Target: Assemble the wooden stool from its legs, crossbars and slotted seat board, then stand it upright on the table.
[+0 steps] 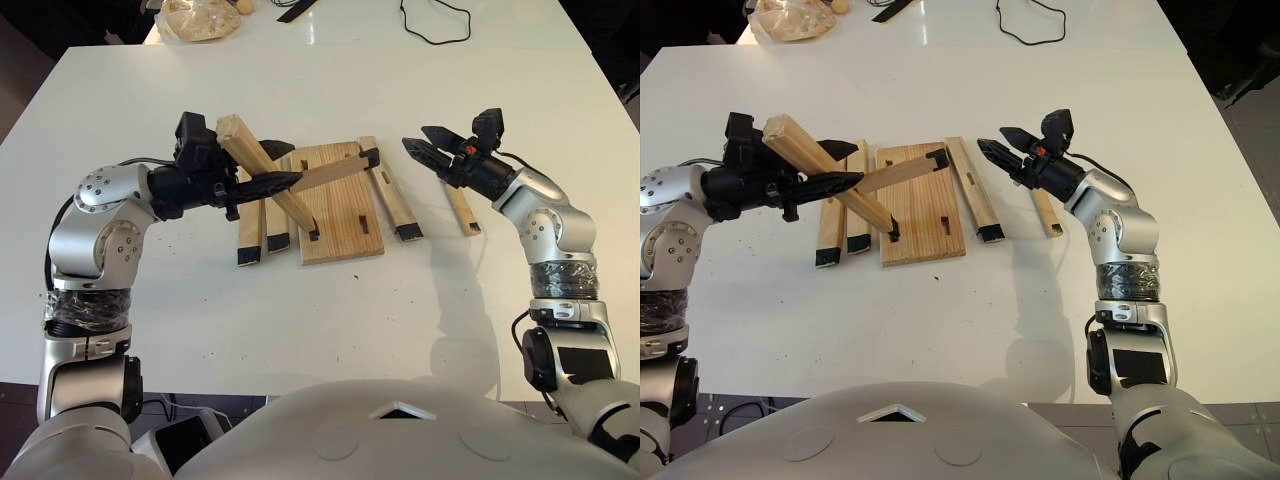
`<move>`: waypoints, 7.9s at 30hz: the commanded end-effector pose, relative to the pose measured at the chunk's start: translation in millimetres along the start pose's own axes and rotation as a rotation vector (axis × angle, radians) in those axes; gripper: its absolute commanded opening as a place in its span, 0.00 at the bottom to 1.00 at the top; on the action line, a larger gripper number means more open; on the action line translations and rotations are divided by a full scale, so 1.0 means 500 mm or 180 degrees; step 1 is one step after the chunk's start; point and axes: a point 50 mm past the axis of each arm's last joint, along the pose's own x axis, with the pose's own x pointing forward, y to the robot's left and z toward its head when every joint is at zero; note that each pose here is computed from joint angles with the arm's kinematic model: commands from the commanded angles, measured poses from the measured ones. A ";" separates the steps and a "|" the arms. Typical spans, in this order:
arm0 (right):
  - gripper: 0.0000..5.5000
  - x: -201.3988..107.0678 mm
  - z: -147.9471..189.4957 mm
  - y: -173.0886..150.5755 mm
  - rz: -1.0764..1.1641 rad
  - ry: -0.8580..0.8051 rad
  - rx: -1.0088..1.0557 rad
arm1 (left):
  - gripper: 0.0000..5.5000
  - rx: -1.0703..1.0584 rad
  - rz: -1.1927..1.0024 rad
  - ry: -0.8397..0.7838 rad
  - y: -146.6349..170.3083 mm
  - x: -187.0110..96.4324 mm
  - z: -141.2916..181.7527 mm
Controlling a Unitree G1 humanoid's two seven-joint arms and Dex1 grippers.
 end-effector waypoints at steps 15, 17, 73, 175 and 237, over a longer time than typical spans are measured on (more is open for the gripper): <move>0.64 0.006 0.009 -0.017 -0.0365 0.0052 0.0150 | 0.37 0.0133 -0.0129 0.0333 0.002 0.009 -0.030; 0.64 0.009 0.000 -0.021 -0.0436 0.0102 0.0162 | 0.37 0.0159 -0.0159 0.0375 0.004 0.010 -0.034; 0.64 0.068 -0.018 -0.016 -0.0144 0.0982 -0.1828 | 0.56 -0.0894 0.4094 0.1064 -0.053 0.003 -0.242; 0.37 0.038 0.234 0.249 0.2548 -0.0588 -0.0067 | 0.37 -0.0253 -0.0693 -0.0253 -0.042 0.048 0.107; 0.36 -0.042 0.075 0.165 0.1772 0.0144 -0.0910 | 0.51 -0.1627 0.5690 -0.1562 0.043 -0.139 -0.198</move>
